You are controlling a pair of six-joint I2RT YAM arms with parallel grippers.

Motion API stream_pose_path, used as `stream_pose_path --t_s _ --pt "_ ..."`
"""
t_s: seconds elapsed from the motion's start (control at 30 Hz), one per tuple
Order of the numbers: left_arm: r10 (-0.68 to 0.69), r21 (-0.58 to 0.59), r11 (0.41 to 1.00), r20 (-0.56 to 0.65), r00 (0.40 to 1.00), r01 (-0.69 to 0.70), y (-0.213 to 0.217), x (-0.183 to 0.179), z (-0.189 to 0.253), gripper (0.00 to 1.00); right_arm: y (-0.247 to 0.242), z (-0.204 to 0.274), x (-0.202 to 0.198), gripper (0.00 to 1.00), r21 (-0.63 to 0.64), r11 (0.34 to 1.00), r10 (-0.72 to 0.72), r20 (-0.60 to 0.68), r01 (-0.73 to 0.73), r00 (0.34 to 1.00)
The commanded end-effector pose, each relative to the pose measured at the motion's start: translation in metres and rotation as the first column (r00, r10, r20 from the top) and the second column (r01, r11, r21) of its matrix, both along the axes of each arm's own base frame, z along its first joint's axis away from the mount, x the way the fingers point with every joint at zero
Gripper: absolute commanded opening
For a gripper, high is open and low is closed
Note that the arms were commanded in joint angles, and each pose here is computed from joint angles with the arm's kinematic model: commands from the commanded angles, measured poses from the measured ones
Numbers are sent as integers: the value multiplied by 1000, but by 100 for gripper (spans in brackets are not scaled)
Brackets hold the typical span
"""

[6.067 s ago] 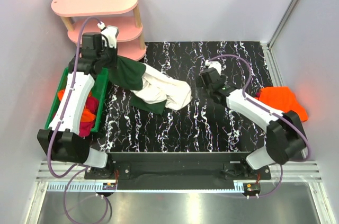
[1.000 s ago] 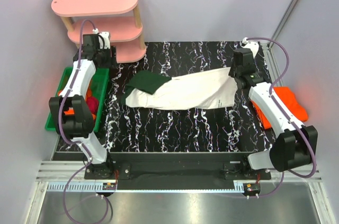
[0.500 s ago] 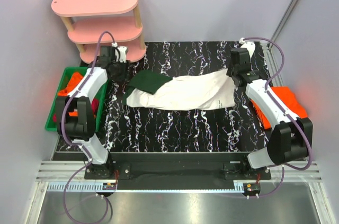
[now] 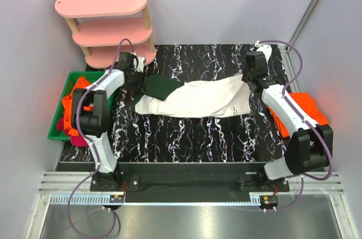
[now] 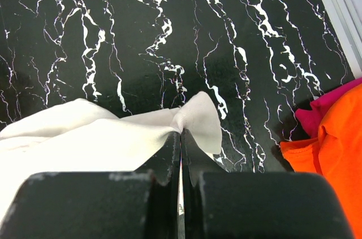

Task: Fold and stack the t-shirts
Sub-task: Flatten out the tshirt

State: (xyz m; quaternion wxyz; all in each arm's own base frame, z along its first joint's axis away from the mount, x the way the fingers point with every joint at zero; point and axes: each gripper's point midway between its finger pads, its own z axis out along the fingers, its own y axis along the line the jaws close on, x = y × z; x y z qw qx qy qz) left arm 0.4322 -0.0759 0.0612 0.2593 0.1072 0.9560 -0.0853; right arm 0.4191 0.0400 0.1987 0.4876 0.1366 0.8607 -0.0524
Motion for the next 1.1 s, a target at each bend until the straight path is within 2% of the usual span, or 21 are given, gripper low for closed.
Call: stream_pose_path --t_s 0.0,0.3,0.53,0.63,0.67,0.73,0.8,0.87,0.97,1.07 --pt "23 -12 1000 60 998 -23 -1 23 16 52 -3 12 8 0 -2 1000 -10 54 11 998" --pt "38 25 999 35 999 -39 5 29 5 48 -5 9 6 0 -12 1000 -11 52 12 999" --pt "40 39 998 13 999 -40 8 25 -4 30 -3 8 6 0 -7 1000 -10 51 10 999" --pt "37 50 998 8 999 -38 10 25 -6 31 -4 8 6 0 -10 1000 -12 49 12 999" --pt "38 51 998 10 999 -38 10 25 -6 36 -3 7 5 0 -9 1000 -11 50 11 999" --pt "35 53 998 6 999 -36 10 25 -8 39 -4 7 5 0 -9 1000 -12 49 13 999" --pt "34 55 998 -2 999 -34 10 24 -10 49 -4 6 5 0 -9 1000 -12 49 13 999" --pt "30 50 998 -13 999 -30 9 23 -14 51 -4 7 4 0 -10 1000 -12 50 12 999" --pt "26 47 999 -24 999 -25 8 21 -17 41 -5 8 4 0 -12 1000 -14 52 15 999" --pt "25 49 999 -21 999 -24 9 20 -15 14 -4 8 4 0 -9 1000 -14 52 14 999"
